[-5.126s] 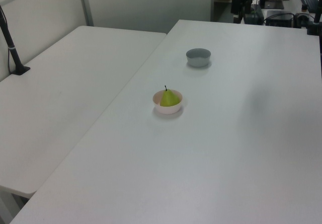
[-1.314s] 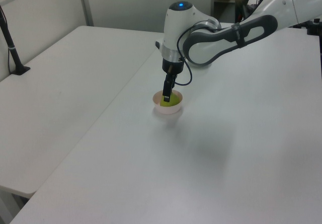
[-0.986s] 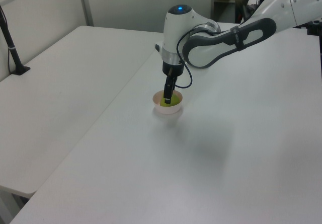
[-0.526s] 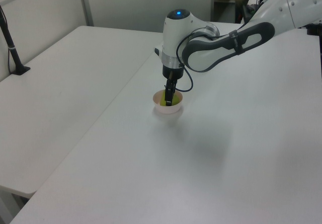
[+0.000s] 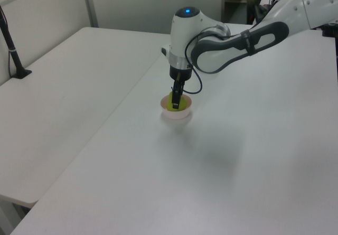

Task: Pick up a pear from the bowl
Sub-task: 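Close the gripper on the green pear, then lift the pear out of the pink bowl and carry it toward the grey bowl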

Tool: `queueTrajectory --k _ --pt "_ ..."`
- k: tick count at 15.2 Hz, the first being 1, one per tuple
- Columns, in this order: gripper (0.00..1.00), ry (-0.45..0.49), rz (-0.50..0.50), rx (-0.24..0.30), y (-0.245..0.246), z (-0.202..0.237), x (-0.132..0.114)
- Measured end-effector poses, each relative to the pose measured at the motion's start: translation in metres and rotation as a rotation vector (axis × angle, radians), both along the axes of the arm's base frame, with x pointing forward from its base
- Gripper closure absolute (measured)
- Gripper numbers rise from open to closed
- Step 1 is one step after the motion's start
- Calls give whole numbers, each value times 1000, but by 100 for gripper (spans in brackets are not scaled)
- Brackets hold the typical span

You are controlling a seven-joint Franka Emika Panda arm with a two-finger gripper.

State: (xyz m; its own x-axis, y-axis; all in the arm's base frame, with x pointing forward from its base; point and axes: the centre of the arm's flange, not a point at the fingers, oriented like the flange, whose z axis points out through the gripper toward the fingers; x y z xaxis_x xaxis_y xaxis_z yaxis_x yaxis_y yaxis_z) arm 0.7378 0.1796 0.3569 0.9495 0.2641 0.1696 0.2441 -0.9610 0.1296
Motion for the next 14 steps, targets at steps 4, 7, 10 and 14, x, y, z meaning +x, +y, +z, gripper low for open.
queueTrajectory --k 4,7,10,14 --pt "28 -58 1 22 0 43 0" --pt "28 -94 -6 40 -6 82 -4" --pt "28 -116 -27 58 -23 121 -12" --pt "28 -123 -67 61 -53 130 -10"
